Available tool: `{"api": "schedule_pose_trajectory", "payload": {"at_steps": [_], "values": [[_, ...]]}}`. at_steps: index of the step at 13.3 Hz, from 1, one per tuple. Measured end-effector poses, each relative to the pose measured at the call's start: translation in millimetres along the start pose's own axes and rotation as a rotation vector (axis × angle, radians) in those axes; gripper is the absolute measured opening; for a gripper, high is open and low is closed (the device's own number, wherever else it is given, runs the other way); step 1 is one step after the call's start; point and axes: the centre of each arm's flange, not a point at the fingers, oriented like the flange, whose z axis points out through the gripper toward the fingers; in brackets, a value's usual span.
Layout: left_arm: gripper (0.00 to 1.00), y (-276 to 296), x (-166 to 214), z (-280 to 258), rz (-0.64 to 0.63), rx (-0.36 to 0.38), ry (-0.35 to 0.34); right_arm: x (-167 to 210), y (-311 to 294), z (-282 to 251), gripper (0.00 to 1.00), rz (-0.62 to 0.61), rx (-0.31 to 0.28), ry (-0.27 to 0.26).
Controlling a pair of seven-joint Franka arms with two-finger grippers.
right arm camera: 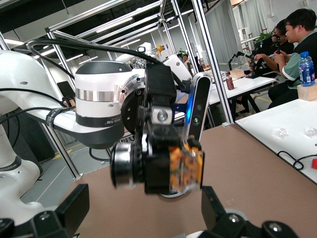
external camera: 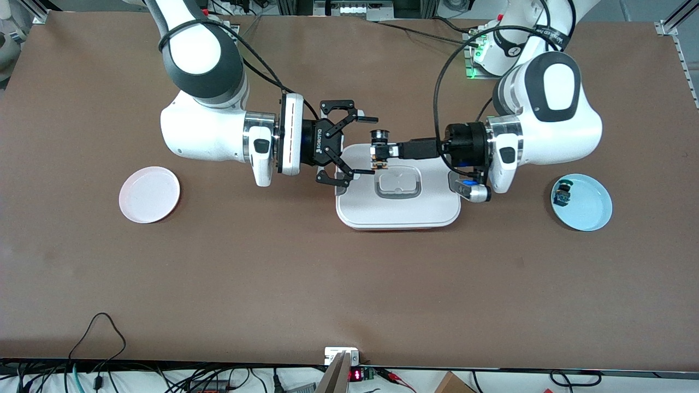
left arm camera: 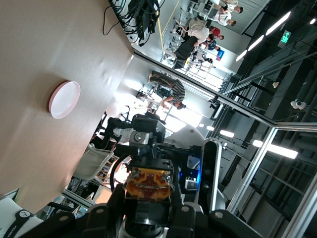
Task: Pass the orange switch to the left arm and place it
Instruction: 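Carry the switch to the blue plate while the right gripper withdraws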
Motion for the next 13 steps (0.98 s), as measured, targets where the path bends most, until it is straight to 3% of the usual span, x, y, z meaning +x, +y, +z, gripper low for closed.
{"api": "schedule_pose_trajectory", "payload": {"at_steps": [4,6,9,13], "values": [[0.41,-4.8,21.7,-98.6,0.04,0.138,-0.089,-4.3,10.3,-43.0,1.0,0.029,-0.066,0.002],[0.41,-22.7,31.3,-168.8,0.032,0.283,-0.105,-22.0,23.3,-78.3,1.0,0.069,-0.094,-0.008],[0.41,-43.5,30.4,-262.9,0.044,0.648,-0.092,-65.2,45.7,-149.6,1.0,0.141,-0.044,-0.065],[0.41,-78.8,29.3,-348.6,0.012,1.092,-0.073,-104.8,68.8,-318.3,1.0,0.297,-0.036,-0.184]]}}
